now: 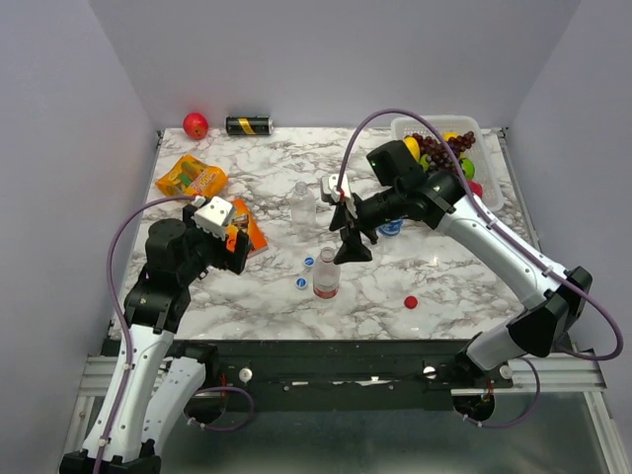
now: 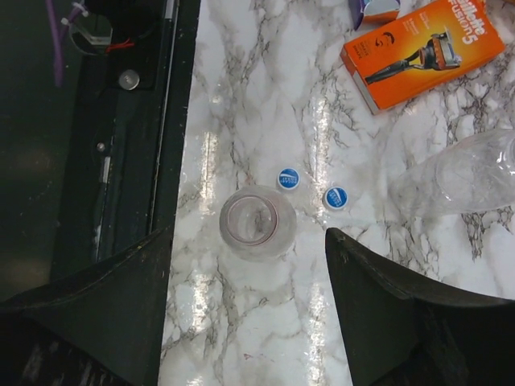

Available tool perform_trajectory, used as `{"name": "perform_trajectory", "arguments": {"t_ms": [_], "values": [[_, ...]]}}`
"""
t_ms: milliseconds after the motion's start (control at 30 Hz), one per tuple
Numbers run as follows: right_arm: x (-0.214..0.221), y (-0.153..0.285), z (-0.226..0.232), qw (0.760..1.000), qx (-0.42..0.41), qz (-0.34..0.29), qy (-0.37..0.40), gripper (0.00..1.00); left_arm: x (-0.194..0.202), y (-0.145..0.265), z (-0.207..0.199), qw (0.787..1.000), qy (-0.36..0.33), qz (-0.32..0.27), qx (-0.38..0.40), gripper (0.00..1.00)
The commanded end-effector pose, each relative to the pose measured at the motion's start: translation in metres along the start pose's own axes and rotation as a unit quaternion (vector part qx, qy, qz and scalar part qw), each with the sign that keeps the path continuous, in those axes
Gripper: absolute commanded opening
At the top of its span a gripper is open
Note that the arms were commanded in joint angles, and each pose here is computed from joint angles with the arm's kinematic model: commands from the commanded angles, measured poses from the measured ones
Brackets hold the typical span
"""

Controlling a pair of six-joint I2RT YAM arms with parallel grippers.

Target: Screw on the bottle caps

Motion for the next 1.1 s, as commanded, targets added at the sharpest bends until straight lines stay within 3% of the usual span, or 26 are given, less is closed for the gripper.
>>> {"name": "perform_trajectory", "arguments": {"t_ms": [0, 233, 833, 933, 1033, 1067], "values": [[0.009, -0.016, 0.007, 0.999, -0.035, -0.002, 0.007, 0.85, 0.007, 0.000, -0.006, 1.000, 0.014, 0.004, 0.021, 0.99], [0.017, -0.031, 0.009, 0.998, -0.057, 0.003, 0.008, 0.84, 0.009, -0.003, -0.006, 1.000, 0.018, 0.003, 0.025, 0.99], [0.028, -0.051, 0.001, 0.999, -0.043, 0.019, -0.003, 0.65, 0.012, -0.005, -0.008, 0.999, 0.019, 0.005, 0.036, 0.99], [0.033, -0.051, 0.000, 0.999, -0.036, 0.025, -0.003, 0.58, 0.012, -0.008, -0.012, 0.998, 0.018, 0.006, 0.053, 0.99], [0.037, -0.052, 0.000, 0.999, -0.029, 0.028, -0.005, 0.44, 0.014, -0.011, -0.021, 0.996, 0.016, 0.005, 0.087, 0.99], [0.038, -0.052, -0.001, 0.999, -0.025, 0.031, -0.007, 0.34, 0.015, -0.012, -0.025, 0.995, 0.016, 0.005, 0.101, 0.99]]}}
Point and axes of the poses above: each gripper's point midway between its finger pads, its own y axis back along the fingers, its own z axis along the line the jaws close on, x = y × z, the point moved 3 cm from there along y, back along the fingers, and after that the axes turned 8 degrees about y, right-handed, at the moved point
